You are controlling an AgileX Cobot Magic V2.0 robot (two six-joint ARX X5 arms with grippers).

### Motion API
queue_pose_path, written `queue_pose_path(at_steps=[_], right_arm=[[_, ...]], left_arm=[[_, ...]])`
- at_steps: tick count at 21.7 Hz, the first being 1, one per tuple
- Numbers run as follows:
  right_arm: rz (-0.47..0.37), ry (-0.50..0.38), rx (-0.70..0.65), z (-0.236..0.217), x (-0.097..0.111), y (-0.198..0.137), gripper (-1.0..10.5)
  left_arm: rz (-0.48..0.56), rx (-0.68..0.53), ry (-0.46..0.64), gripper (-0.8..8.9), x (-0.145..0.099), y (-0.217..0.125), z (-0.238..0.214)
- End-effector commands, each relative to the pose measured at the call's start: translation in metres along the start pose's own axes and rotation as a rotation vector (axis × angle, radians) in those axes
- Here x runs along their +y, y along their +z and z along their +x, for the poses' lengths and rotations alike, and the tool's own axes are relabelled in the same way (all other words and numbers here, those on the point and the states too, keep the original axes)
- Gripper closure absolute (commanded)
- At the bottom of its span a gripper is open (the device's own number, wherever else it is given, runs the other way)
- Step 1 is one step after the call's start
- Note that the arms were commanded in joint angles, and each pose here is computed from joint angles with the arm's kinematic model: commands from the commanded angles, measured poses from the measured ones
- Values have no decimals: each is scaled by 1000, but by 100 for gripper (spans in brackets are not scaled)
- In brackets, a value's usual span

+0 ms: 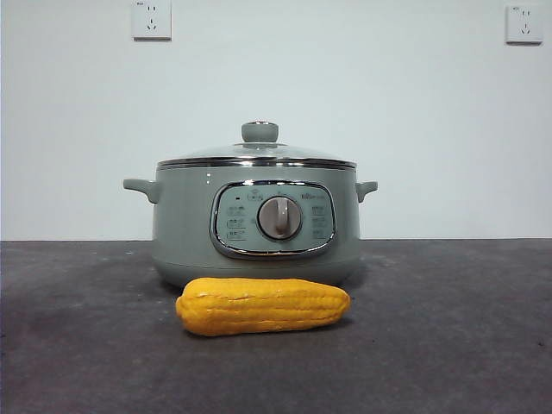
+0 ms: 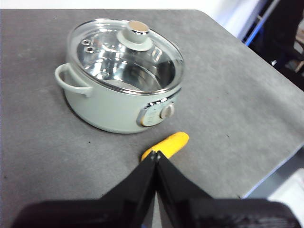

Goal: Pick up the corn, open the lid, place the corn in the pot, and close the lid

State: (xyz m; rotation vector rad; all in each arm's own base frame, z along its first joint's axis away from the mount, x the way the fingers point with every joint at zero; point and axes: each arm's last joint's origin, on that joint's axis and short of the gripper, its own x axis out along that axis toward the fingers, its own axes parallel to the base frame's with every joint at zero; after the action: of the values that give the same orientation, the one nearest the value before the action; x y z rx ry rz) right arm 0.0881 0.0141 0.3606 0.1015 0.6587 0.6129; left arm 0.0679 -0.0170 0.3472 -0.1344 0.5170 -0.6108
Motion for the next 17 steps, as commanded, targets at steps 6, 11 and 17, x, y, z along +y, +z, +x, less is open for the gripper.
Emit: queue_pose_path(at_steps=[6,11,17], right_arm=[[-75,65,38,-3,7,5,944],[-81,92,27,-3,8,6,617],[-90,197,59,7,10,10,380]], left_arm=[[45,35,-96,815,-1,10,6],[29,26,-112,263,0,14,8],[48,-6,-159,185,-5,24,3]])
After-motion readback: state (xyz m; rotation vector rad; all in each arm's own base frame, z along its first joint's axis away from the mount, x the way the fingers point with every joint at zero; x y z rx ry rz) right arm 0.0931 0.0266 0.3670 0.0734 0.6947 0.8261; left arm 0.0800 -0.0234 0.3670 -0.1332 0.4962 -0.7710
